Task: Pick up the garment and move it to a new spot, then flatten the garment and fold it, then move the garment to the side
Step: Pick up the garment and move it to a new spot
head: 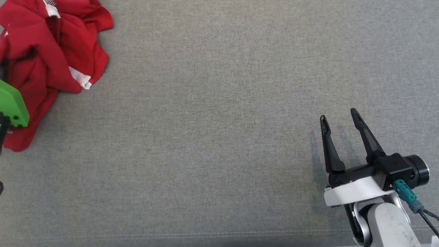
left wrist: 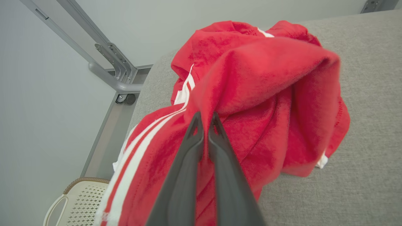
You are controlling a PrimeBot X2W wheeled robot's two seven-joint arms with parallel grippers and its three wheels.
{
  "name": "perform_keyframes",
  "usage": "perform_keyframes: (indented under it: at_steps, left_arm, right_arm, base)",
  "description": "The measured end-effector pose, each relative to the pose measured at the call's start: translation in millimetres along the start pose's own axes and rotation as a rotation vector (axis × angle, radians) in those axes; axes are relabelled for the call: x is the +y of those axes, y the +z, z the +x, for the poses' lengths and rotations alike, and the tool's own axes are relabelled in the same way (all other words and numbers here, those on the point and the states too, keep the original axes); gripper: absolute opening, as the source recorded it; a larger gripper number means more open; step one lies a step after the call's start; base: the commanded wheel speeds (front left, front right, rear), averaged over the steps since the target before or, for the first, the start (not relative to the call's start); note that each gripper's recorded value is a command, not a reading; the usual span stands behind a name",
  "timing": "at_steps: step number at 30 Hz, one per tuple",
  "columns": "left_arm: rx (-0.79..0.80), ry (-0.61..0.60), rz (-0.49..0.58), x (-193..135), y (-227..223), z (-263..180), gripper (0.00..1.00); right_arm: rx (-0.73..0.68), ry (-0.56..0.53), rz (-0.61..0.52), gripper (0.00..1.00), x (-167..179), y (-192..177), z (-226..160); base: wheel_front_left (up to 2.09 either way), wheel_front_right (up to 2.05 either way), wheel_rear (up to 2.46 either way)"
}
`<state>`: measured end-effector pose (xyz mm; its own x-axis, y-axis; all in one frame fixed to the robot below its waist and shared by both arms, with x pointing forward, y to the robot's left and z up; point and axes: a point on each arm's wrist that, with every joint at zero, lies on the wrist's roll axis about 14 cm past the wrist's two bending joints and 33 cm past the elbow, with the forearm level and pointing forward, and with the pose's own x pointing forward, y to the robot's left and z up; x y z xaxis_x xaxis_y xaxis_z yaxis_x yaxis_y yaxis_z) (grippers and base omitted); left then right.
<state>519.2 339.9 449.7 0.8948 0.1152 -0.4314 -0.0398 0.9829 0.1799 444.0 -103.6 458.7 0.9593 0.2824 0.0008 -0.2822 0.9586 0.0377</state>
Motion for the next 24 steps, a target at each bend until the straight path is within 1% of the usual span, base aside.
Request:
perform_keyframes:
  at_steps: [2, 6, 14, 20, 24]
  left_arm:
    - [-0.017, 0.004, 0.019, 3.5, 9.2, -3.6, 0.0]
    - [-0.1, 0.0, 0.049, 5.7, 42.7, -13.0, 0.0]
    - [-0.278, -0.069, 0.142, -15.8, 116.0, -43.9, 0.0]
    - [-0.433, -0.18, 0.244, -62.7, 177.4, -75.7, 0.0]
    - [-0.535, -0.281, 0.302, -109.5, 215.6, -99.4, 0.0]
  right_arm:
    - [-0.009, 0.001, 0.005, 1.0, 1.2, 4.4, -1.8]
    - [-0.032, 0.004, 0.018, 1.0, 4.5, 15.6, -7.3]
    - [-0.091, -0.01, 0.033, 1.0, 5.5, 43.2, -25.4]
    - [-0.135, -0.055, 0.035, 1.0, -4.9, 62.5, -46.7]
    - [-0.155, -0.099, 0.033, 1.0, -15.7, 70.7, -63.5]
  base:
    - [0.0, 0.0, 0.0]
    - [0.0, 0.0, 0.0]
    - [0.0, 0.0, 0.0]
    - [0.0, 0.0, 0.0]
    - [0.0, 0.0, 0.0]
